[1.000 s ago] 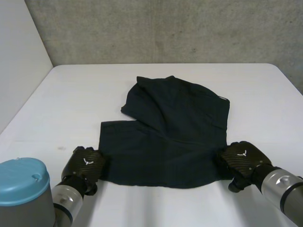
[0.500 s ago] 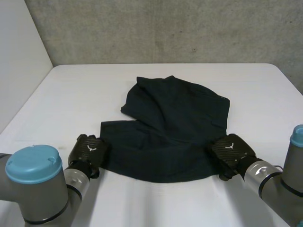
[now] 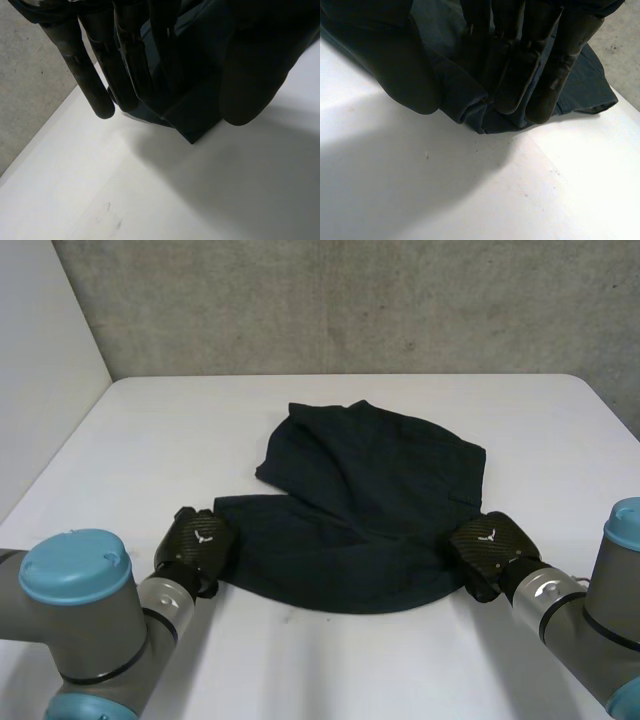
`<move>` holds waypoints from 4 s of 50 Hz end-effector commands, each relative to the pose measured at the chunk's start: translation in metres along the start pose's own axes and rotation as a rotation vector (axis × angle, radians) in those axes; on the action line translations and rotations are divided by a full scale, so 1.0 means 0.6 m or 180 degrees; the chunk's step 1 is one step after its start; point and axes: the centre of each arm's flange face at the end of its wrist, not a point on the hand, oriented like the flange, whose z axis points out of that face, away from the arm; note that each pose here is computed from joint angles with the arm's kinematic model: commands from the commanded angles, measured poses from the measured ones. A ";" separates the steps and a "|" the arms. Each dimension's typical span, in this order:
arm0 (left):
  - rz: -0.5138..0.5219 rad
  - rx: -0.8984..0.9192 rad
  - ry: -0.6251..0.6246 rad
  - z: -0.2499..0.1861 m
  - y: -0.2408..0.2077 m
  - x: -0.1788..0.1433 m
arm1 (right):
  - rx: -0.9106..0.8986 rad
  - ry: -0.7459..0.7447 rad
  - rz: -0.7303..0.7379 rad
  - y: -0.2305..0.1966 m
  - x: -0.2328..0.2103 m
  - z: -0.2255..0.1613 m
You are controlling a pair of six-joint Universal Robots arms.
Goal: Fold the shorts.
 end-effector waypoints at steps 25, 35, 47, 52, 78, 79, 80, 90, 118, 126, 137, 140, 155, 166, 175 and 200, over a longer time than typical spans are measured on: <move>-0.0046 0.0055 0.0110 0.043 0.007 -0.012 | 0.0024 0.0003 0.0167 -0.006 0.000 -0.005; -0.0074 0.0273 0.0001 -0.004 -0.057 -0.051 | 0.0151 0.0109 0.0071 -0.037 0.015 -0.019; -0.0281 0.1137 -0.0600 -0.129 -0.216 -0.168 | 0.0730 0.0521 -0.0085 -0.213 0.093 -0.154; -0.0334 0.1483 -0.0658 -0.168 -0.265 -0.189 | 0.1014 0.0689 -0.0155 -0.273 0.118 -0.187; -0.0654 0.0280 0.0014 0.008 -0.109 -0.101 | -0.0055 0.0070 0.0202 -0.136 0.084 -0.012; -0.0654 0.0280 0.0014 0.011 -0.109 -0.101 | -0.0065 0.0070 0.0224 -0.134 0.083 -0.011; -0.0654 0.0280 0.0014 0.014 -0.108 -0.101 | -0.0076 0.0080 0.0247 -0.133 0.084 -0.010; -0.0568 0.0772 -0.0245 0.085 -0.137 -0.120 | -0.0082 0.0359 0.0376 -0.118 0.103 0.020; -0.0632 0.3286 -0.1948 0.016 -0.486 -0.337 | 0.3338 0.1977 -0.0246 -0.521 0.251 -0.052; -0.0750 0.2942 -0.1672 -0.003 -0.429 -0.302 | 0.2694 0.1620 -0.0154 -0.464 0.218 -0.032; -0.0962 0.1818 -0.1040 -0.008 -0.278 -0.203 | 0.1248 0.0745 0.0009 -0.249 0.104 0.037; -0.1021 0.1449 -0.0841 -0.020 -0.238 -0.175 | 0.0982 0.0498 0.0046 -0.198 0.073 0.037; -0.0996 0.0790 -0.0568 -0.165 -0.181 -0.142 | 0.0472 0.0133 0.0133 -0.164 0.030 -0.077; -0.0905 0.0454 -0.0130 -0.257 -0.133 -0.096 | 0.0178 -0.0101 0.0130 -0.142 0.018 -0.135; -0.0922 0.0784 -0.0288 -0.245 -0.166 -0.121 | 0.0436 -0.0113 0.0963 -0.097 -0.012 -0.096; -0.1181 0.1232 -0.0413 -0.214 -0.223 -0.156 | 0.0391 0.0116 0.0542 -0.036 -0.065 0.011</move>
